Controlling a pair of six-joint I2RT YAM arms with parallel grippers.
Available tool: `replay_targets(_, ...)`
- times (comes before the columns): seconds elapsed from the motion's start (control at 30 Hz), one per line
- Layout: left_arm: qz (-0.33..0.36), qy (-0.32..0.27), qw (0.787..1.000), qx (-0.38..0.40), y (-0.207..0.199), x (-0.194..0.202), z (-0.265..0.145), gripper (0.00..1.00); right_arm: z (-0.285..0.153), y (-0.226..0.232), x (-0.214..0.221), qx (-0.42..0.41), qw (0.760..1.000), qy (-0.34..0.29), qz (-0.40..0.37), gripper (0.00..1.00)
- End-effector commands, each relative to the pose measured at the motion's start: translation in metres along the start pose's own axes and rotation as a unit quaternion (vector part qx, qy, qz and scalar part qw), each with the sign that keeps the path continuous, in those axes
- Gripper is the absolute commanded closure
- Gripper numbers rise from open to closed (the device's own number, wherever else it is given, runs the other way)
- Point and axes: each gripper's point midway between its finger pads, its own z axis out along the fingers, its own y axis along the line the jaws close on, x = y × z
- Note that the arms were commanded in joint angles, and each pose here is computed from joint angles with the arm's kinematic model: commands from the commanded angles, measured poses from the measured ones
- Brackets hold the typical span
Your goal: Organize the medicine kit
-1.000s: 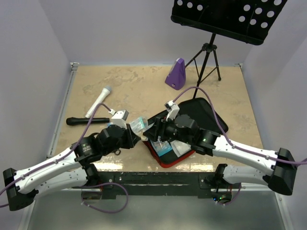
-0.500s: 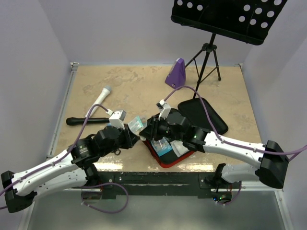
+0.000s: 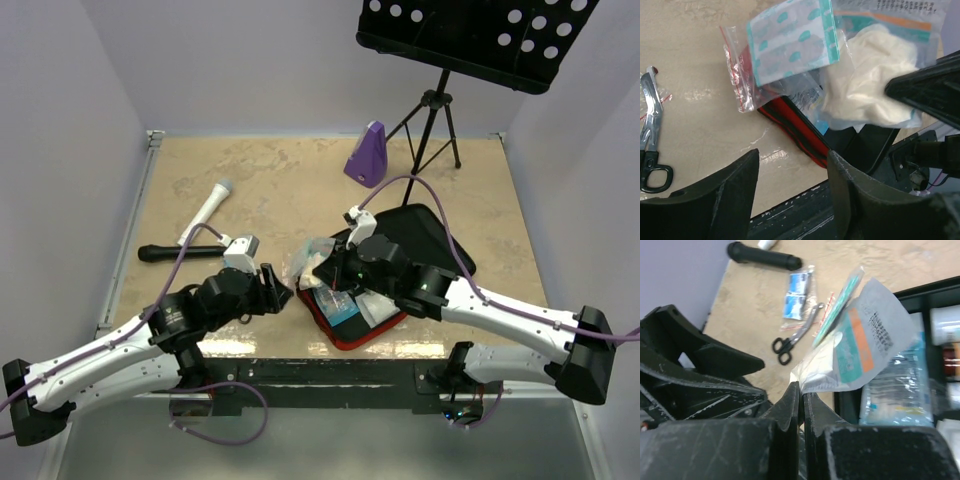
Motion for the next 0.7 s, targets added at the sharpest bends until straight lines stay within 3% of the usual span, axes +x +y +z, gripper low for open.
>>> replay_targets(0.0,0.004,-0.004,1.000,-0.020,0.011,0.002,0.001,0.38,-0.014,-0.020,-0.023,0.071,0.996,-0.027,-0.050,1.00)
replay_targets(0.3,-0.005,-0.015,0.999,-0.040,0.021,0.002,0.002,0.36,-0.013,-0.049,-0.008,0.131,0.983,0.023,-0.126,1.00)
replay_targets(0.67,0.001,-0.011,0.999,-0.046,0.026,0.009,0.011,0.37,0.022,-0.081,0.022,0.182,0.961,0.088,-0.191,1.00)
